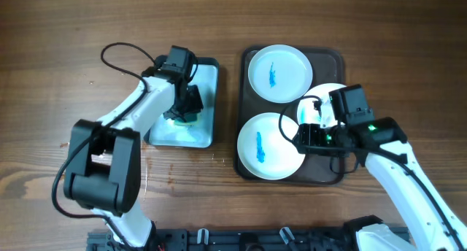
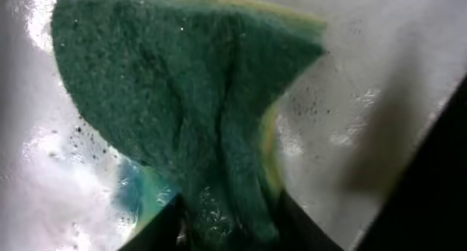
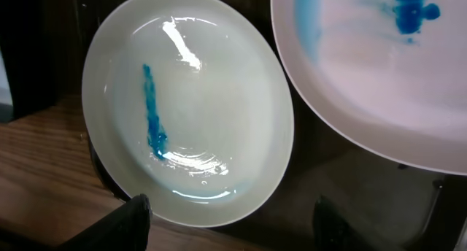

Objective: Clean dirty plates on tray and stack at the side
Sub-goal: 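Lift the sponge with the left gripper toward the held plate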

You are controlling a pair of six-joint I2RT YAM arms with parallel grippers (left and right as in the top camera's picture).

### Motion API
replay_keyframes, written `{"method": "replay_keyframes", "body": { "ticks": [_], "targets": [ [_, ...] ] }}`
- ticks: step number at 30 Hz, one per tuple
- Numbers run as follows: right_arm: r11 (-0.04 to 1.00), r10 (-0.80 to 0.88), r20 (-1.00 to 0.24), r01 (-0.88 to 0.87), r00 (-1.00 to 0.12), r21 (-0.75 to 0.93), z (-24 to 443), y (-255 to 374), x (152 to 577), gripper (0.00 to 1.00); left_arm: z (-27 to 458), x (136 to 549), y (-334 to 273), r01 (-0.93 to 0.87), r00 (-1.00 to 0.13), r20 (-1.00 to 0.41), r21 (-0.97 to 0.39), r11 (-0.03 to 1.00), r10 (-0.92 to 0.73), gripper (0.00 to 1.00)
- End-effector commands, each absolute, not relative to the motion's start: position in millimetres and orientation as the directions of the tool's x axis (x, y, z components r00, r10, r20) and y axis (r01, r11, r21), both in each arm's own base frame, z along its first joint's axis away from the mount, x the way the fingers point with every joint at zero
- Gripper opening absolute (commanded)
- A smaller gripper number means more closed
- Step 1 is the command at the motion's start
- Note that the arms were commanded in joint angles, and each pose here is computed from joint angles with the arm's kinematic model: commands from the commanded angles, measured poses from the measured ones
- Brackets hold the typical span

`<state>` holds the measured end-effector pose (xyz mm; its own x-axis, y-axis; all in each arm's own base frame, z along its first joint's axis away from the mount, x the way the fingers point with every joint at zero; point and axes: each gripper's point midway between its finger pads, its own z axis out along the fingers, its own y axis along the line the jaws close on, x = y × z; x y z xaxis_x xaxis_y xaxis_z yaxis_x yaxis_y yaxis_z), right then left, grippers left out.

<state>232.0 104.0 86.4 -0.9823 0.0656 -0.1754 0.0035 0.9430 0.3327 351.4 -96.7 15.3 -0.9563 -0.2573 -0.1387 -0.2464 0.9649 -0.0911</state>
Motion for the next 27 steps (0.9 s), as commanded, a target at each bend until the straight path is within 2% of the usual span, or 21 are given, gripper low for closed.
{"method": "replay_keyframes", "body": {
  "ticks": [1,5,11,16,19,23,24,27],
  "targets": [
    [0.958,0.025,-0.139,-0.015,-0.990,0.285,66.2,97.9,231.4,0.70,3.9,344.9,-93.6,-0.253,-0.960,-0.106,-0.064,0.965,-0.258,0.04],
    [0.964,0.002,-0.066,-0.015,-0.998,0.265,46.4,97.0,228.1,0.60,26.0,346.7,-92.5,-0.257,-0.960,-0.101,-0.062,0.964,-0.263,0.04],
    [0.956,0.004,0.071,0.025,-0.997,0.293,18.8,104.9,218.0,0.46,81.5,352.8,-95.6,-0.248,-0.947,-0.178,-0.116,0.962,-0.266,0.04],
    [0.956,0.045,0.094,0.071,-0.995,0.286,12.0,105.1,219.4,0.45,98.0,347.0,-94.9,-0.244,-0.944,-0.196,-0.130,0.961,-0.266,0.04],
    [0.971,0.080,0.074,0.095,-0.994,0.220,4.0,93.5,221.5,0.45,96.1,342.0,-95.9,-0.238,-0.950,-0.177,-0.122,0.964,-0.257,0.04],
    [0.964,0.086,0.045,0.095,-0.995,0.247,-13.7,95.4,217.5,0.43,103.0,338.2,-95.3,-0.233,-0.951,-0.180,-0.122,0.965,-0.252,0.04],
    [0.958,0.107,0.037,0.113,-0.994,0.262,-16.7,97.6,218.7,0.37,108.1,337.5,-95.1,-0.232,-0.950,-0.184,-0.125,0.965,-0.252,0.04],
    [0.960,0.158,-0.015,0.150,-0.987,0.238,-21.8,92.2,229.3,0.10,127.5,336.1,-104.9,-0.209,-0.951,-0.197,-0.165,0.964,-0.240,0.04]
  ]
}}
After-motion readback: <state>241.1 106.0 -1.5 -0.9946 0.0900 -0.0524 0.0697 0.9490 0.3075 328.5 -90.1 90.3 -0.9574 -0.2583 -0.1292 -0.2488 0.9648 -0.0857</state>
